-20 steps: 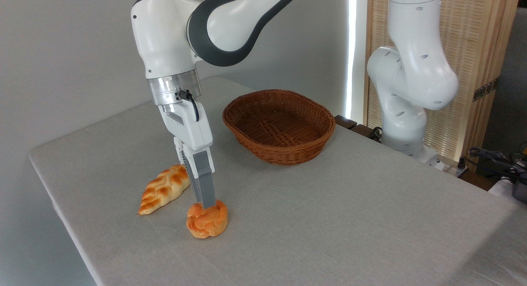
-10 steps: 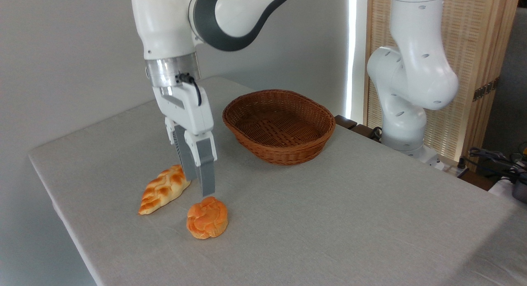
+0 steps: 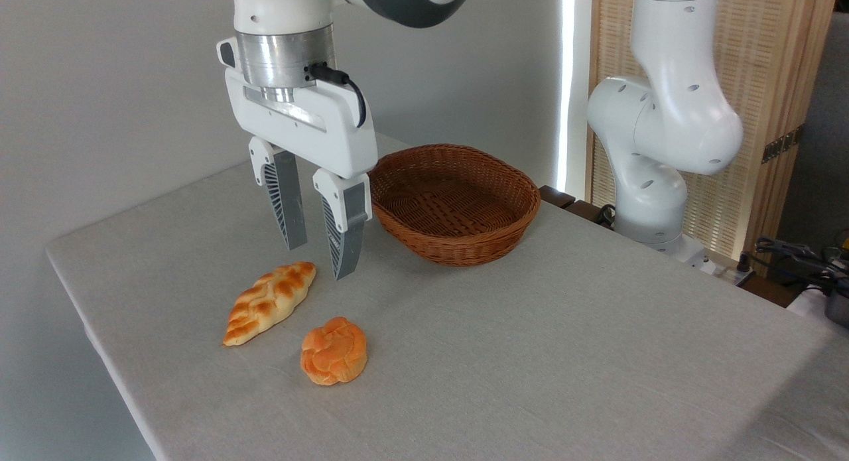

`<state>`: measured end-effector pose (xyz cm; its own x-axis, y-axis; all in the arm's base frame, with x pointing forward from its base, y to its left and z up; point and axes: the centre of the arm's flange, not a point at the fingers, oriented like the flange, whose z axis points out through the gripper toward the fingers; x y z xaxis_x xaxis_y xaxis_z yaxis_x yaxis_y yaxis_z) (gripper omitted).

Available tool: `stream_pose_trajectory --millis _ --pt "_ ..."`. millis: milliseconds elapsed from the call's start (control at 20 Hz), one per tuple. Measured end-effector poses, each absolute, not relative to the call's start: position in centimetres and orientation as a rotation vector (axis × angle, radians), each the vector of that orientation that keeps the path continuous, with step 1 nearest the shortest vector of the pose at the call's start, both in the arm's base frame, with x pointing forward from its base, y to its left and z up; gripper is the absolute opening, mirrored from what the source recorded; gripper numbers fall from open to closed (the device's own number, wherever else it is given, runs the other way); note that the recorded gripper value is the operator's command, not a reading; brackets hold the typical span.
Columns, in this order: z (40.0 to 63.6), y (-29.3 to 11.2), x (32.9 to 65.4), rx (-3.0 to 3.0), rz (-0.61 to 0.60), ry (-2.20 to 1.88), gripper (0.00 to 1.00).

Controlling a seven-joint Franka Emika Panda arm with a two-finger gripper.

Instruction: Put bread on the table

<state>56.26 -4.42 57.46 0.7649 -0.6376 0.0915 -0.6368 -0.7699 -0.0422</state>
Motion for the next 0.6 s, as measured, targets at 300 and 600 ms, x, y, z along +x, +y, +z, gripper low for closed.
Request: stream_pose_trajectory --millis 300,600 --pt "58.9 -4.0 56.3 -3.000 -0.175 1.043 1.00" --pt "59.2 -4.2 55.9 -3.020 -0.139 1.054 1.00"
